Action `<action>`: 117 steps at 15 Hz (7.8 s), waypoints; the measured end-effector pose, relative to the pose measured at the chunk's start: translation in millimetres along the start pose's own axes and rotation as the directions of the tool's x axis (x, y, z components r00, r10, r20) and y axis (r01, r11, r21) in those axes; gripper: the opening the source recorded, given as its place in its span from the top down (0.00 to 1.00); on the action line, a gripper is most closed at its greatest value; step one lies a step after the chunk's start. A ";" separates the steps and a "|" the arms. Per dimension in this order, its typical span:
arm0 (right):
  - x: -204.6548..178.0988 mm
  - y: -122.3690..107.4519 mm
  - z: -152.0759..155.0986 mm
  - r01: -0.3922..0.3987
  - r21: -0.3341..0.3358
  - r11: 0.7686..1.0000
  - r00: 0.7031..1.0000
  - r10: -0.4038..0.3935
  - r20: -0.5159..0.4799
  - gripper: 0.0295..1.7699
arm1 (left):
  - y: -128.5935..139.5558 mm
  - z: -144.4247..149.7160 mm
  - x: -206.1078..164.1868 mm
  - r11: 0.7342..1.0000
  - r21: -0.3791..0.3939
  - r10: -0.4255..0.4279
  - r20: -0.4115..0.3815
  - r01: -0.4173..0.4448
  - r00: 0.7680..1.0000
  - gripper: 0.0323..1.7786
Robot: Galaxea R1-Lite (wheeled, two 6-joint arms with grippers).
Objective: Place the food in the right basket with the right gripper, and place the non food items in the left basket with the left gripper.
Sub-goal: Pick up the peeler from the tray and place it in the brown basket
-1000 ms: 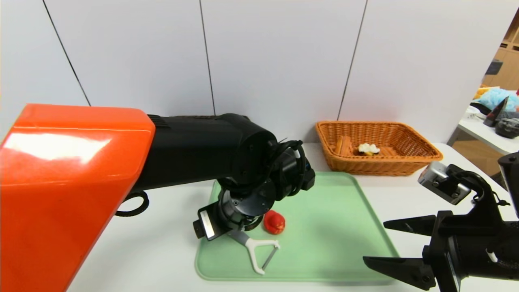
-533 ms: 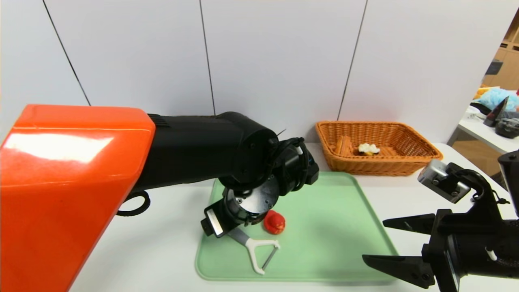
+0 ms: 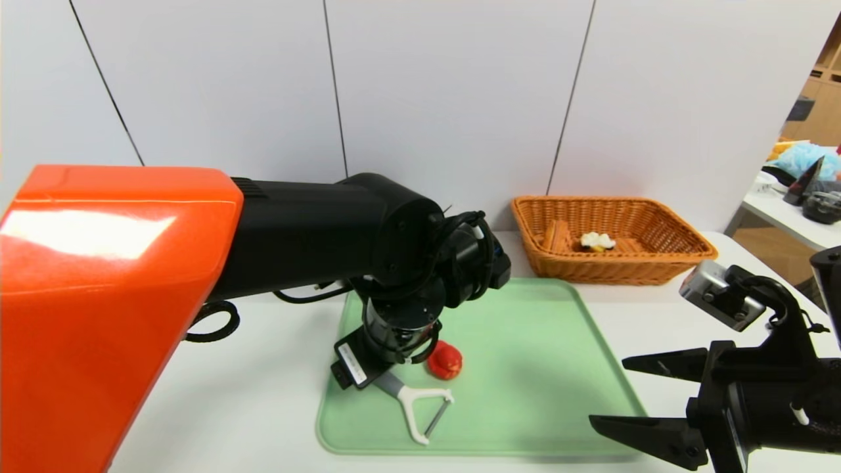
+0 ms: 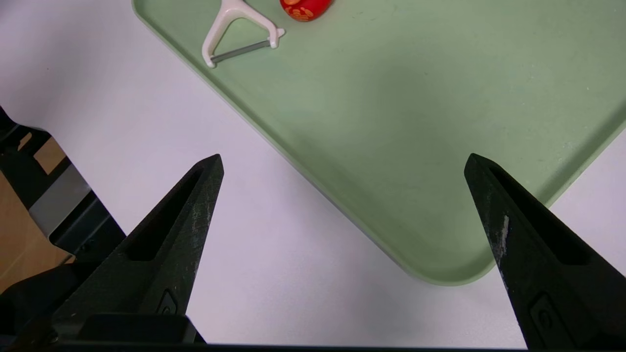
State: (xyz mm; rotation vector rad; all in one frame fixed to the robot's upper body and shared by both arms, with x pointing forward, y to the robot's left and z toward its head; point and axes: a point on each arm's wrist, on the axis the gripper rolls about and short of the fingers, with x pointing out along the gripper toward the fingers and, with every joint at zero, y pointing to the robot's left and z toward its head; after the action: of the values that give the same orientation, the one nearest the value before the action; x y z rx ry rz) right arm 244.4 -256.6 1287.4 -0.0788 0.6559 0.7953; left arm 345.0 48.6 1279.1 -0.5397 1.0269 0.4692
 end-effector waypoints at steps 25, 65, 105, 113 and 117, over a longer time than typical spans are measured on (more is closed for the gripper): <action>0.7 -0.3 -0.2 0.001 0.001 1.000 1.000 -0.001 -0.003 0.04 | 1.9 27.4 28.0 0.995 -0.071 0.059 -0.159 -0.071 0.986 0.05; -0.2 -0.1 0.4 0.002 -0.001 1.000 1.000 -0.002 0.003 0.04 | -0.3 15.4 16.9 0.996 -0.013 0.090 -0.150 -0.093 0.985 0.86; -12.2 2.3 -14.4 0.018 0.010 1.000 1.000 -0.018 0.014 0.04 | 42.0 214.9 -46.9 0.317 0.946 -0.467 0.220 -0.070 0.856 0.86; -11.9 -1.5 -20.7 0.036 0.033 0.999 0.999 -0.036 -0.003 0.04 | 25.8 229.8 -0.9 -0.043 0.978 -0.535 0.149 -0.203 0.832 0.86; -12.7 -2.6 -24.7 0.045 0.044 0.998 0.999 -0.044 -0.008 0.04 | 23.7 234.3 18.5 -0.156 0.959 -0.535 0.119 -0.236 0.837 0.86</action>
State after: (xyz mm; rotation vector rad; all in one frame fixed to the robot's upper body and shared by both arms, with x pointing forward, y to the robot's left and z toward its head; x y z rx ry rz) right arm 226.9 -274.0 1274.5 -0.0560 0.6759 0.7375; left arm 495.6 214.5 1354.1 0.9639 0.4500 -0.5654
